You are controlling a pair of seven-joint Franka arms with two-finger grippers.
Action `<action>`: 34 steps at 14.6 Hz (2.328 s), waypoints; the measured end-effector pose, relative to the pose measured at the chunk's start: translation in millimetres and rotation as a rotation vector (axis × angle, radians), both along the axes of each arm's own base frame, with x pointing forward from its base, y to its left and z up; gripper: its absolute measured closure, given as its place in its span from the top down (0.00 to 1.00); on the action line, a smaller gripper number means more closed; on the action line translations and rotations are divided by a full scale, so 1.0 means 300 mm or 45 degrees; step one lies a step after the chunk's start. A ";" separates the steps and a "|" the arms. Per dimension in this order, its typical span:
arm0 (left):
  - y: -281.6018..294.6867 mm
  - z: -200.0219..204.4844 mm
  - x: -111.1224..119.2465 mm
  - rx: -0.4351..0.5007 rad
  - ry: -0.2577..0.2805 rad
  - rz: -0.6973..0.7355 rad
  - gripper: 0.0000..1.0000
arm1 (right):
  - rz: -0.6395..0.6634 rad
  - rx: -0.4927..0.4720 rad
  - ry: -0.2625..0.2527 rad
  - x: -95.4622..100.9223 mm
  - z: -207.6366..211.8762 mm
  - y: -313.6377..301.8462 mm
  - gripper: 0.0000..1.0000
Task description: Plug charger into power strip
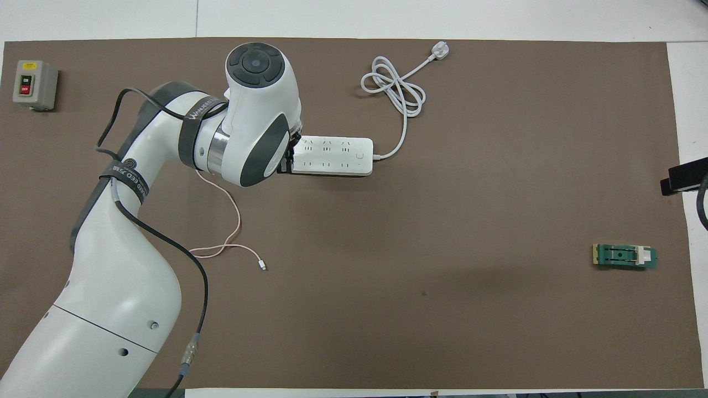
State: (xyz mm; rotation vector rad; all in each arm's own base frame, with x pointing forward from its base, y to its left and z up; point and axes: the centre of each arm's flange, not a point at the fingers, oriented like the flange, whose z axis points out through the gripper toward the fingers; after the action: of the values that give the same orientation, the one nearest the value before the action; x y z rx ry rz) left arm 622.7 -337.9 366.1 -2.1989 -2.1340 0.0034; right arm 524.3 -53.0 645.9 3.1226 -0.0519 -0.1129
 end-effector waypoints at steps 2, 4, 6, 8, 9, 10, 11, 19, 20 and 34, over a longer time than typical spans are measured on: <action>-0.004 -0.015 -0.002 -0.007 -0.013 0.005 0.31 | 0.000 0.000 0.000 0.000 0.000 0.000 1.00; -0.002 -0.030 -0.006 -0.007 -0.013 0.006 0.31 | 0.000 0.000 0.000 0.000 0.000 0.000 1.00; 0.002 -0.040 -0.014 -0.002 -0.004 0.007 0.31 | 0.002 0.000 0.000 0.000 0.000 0.003 1.00; 0.007 -0.041 -0.023 0.001 0.001 0.007 0.31 | 0.006 0.000 0.000 0.001 0.000 0.008 1.00; 0.009 -0.042 -0.027 0.003 0.005 0.006 0.31 | 0.008 0.000 0.002 0.001 -0.002 0.011 1.00; 0.010 -0.042 -0.031 0.004 0.007 0.006 0.31 | 0.010 0.000 0.004 0.001 -0.004 0.014 1.00; 0.011 -0.042 -0.035 0.005 0.009 0.005 0.31 | 0.012 0.000 0.005 0.001 -0.006 0.016 1.00; -0.026 -0.040 -0.052 -0.012 -0.015 -0.017 0.31 | 0.008 0.000 0.006 0.000 -0.007 0.011 1.00; -0.028 -0.039 -0.052 -0.016 -0.021 -0.019 0.31 | 0.007 0.000 0.006 0.000 -0.007 0.010 1.00; -0.005 -0.039 -0.068 -0.033 -0.058 -0.016 0.31 | 0.005 0.000 0.006 0.000 -0.007 0.008 1.00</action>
State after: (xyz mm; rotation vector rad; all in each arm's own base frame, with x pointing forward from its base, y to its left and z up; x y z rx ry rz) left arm 602.4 -339.3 354.4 -2.2477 -2.1554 -0.0205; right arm 524.2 -50.7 643.8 3.1224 -0.0454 -0.1199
